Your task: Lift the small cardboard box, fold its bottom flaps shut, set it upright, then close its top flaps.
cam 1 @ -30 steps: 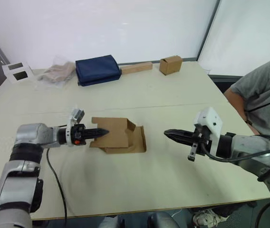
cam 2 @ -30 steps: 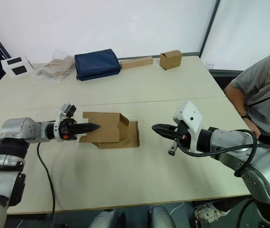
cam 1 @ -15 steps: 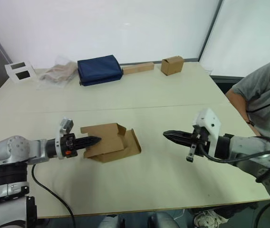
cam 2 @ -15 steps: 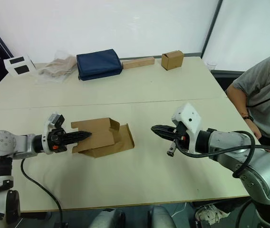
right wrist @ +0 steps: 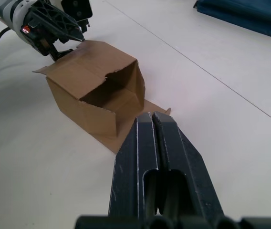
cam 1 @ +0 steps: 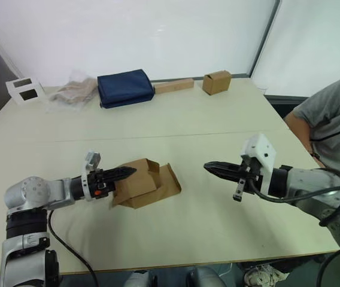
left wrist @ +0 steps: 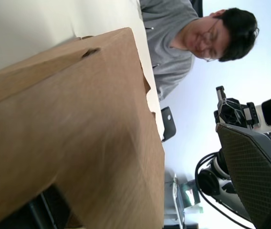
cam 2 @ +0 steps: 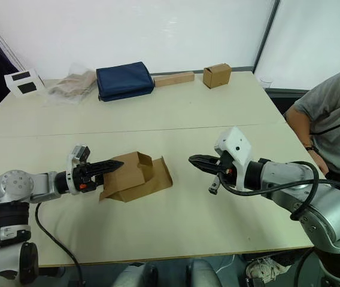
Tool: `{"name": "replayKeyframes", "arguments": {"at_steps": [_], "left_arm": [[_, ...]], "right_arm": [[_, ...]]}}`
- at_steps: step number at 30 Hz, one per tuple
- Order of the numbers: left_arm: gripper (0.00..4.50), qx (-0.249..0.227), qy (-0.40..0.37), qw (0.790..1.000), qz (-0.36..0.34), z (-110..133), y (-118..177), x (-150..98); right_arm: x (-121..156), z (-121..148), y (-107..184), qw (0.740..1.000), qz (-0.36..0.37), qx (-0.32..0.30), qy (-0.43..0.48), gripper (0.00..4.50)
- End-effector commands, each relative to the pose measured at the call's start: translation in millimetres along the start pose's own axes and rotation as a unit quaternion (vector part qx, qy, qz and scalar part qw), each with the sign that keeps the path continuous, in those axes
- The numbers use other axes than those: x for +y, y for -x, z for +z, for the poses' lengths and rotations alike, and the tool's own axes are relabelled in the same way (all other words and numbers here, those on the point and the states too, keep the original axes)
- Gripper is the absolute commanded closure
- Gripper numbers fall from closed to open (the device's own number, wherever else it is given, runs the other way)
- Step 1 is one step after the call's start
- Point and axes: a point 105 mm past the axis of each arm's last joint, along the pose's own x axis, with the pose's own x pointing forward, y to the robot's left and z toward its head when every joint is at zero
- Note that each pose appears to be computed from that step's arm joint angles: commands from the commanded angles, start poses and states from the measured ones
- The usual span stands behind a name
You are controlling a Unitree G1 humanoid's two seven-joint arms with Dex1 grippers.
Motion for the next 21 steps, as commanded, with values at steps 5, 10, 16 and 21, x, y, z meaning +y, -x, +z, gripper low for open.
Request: {"name": "replayKeyframes", "arguments": {"at_steps": [5,10,16,21], "left_arm": [[0.26,0.007,-0.017,1.0,-0.021,-1.7,1.2,-10.1],[1.91,0.001,-0.02,1.0,-0.021,0.7,8.4,-15.2],[4.32,-0.006,-0.035,0.999,-0.023,3.5,11.1,-21.4],[4.42,-0.006,-0.088,0.995,-0.046,11.6,5.5,-42.3]], "right_arm": [[3.9,8.4,0.4,1.0,0.002,-0.017,0.018,4.5],[3.1,9.5,-0.6,1.0,0.005,-0.019,0.018,4.5],[0.9,11.3,-2.3,0.999,0.005,-0.027,0.017,4.5],[-9.4,21.3,-8.0,0.998,-0.02,-0.062,0.006,4.5]]}}
